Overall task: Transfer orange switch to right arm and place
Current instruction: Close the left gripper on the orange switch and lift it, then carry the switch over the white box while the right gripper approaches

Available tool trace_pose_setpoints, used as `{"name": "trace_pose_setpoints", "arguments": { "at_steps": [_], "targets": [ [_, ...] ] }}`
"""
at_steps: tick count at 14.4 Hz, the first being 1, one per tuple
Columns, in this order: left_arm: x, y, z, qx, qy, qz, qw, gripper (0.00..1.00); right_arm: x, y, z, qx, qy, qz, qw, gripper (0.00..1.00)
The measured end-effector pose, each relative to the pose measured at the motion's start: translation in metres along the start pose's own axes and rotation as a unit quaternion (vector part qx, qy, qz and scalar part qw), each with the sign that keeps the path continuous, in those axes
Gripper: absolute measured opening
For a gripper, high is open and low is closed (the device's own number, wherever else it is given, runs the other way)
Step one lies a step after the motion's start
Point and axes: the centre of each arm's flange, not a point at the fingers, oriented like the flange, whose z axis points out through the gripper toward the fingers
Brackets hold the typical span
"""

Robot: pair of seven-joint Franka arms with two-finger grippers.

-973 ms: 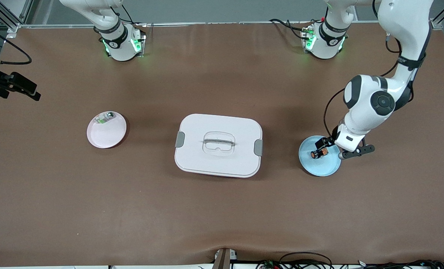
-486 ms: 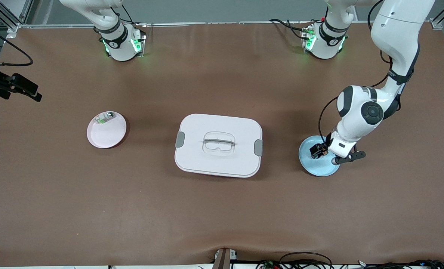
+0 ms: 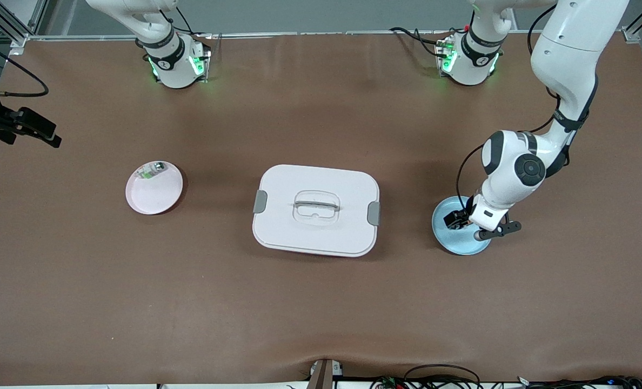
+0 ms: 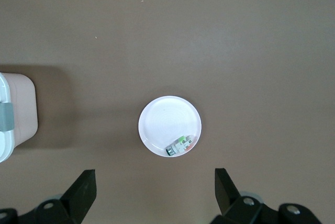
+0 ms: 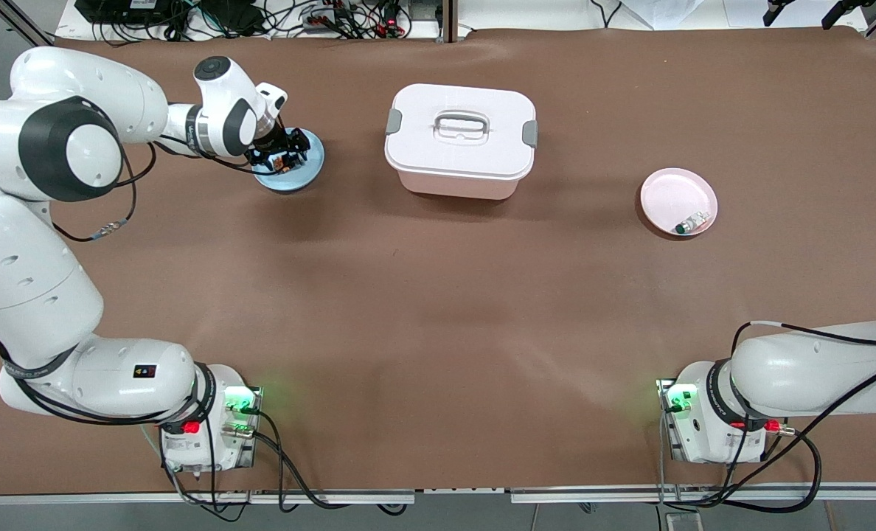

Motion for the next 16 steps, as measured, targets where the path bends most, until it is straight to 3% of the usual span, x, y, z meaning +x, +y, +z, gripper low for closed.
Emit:
{"name": "trace_pose_setpoints", "arguments": {
  "at_steps": [2, 8, 13, 16],
  "targets": [
    [-0.001, 0.003, 0.0, 0.0, 0.0, 0.003, 1.0, 0.72, 0.0, 0.0, 0.0, 0.0, 0.0, 0.0, 1.0, 1.0],
    [0.014, 0.014, -0.033, -0.007, 0.021, 0.007, 1.0, 0.72, -0.001, -0.011, 0.001, 0.0, -0.001, -0.011, 1.0, 1.0],
    [0.019, 0.062, -0.133, -0.014, 0.032, 0.042, 0.998, 0.72, -0.002, -0.028, 0.002, 0.0, -0.004, -0.026, 1.0, 1.0],
    [0.017, 0.099, -0.199, -0.011, 0.019, 0.056, 0.998, 0.72, -0.008, -0.047, 0.005, -0.001, -0.021, -0.037, 0.999, 1.0]
  ]
}}
